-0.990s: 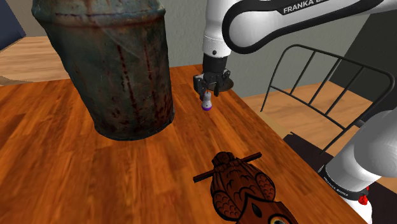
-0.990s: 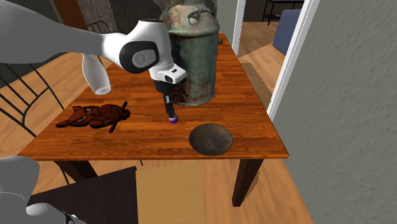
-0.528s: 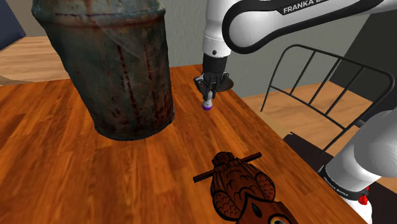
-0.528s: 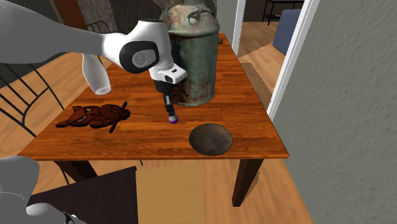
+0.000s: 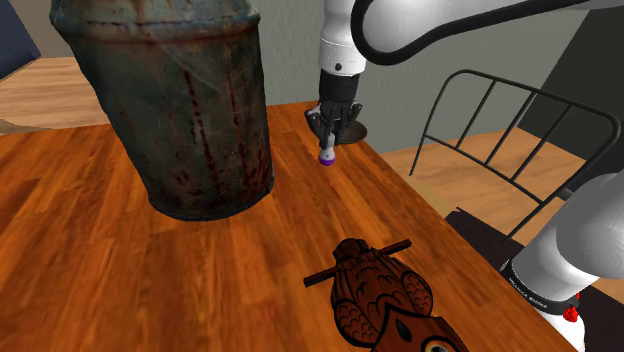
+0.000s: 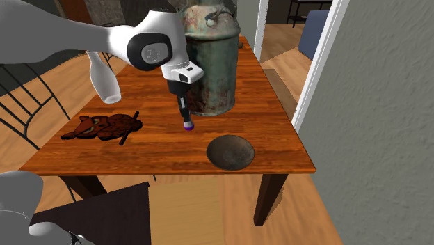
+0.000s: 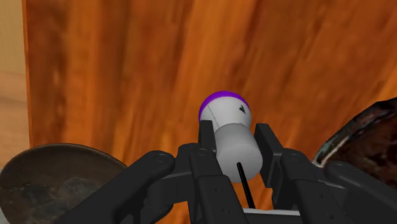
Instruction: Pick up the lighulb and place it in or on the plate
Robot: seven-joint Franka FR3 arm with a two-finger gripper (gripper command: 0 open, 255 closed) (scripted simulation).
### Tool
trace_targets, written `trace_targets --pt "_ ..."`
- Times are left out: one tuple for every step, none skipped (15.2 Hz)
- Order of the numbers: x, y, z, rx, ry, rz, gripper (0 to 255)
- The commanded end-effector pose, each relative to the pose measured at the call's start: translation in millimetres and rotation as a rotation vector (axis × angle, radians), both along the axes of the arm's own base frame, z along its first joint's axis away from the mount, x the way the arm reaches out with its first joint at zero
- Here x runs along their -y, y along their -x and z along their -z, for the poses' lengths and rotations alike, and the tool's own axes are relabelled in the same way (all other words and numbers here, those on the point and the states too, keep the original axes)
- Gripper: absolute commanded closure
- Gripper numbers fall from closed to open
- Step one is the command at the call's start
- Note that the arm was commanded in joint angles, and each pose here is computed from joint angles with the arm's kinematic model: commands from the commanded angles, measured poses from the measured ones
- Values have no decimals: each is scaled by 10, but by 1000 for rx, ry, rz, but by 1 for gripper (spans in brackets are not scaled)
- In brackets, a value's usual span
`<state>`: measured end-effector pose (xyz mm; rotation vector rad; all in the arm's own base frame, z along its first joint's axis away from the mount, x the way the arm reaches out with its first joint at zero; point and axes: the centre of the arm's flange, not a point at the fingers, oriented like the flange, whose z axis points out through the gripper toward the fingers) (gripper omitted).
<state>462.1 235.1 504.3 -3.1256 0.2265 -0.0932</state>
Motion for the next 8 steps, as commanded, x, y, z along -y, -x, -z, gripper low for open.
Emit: trace_targets --pt "5 3 -106 0 0 0 255" --pt "5 3 -158 0 0 0 255" --pt "5 3 -211 0 0 0 255" --pt "5 3 -264 0 0 0 255" --pt "5 3 -317 0 0 0 255" --pt "5 3 -370 0 0 0 255" --pt "5 3 -422 0 0 0 255" --pt "5 3 -475 0 0 0 255"
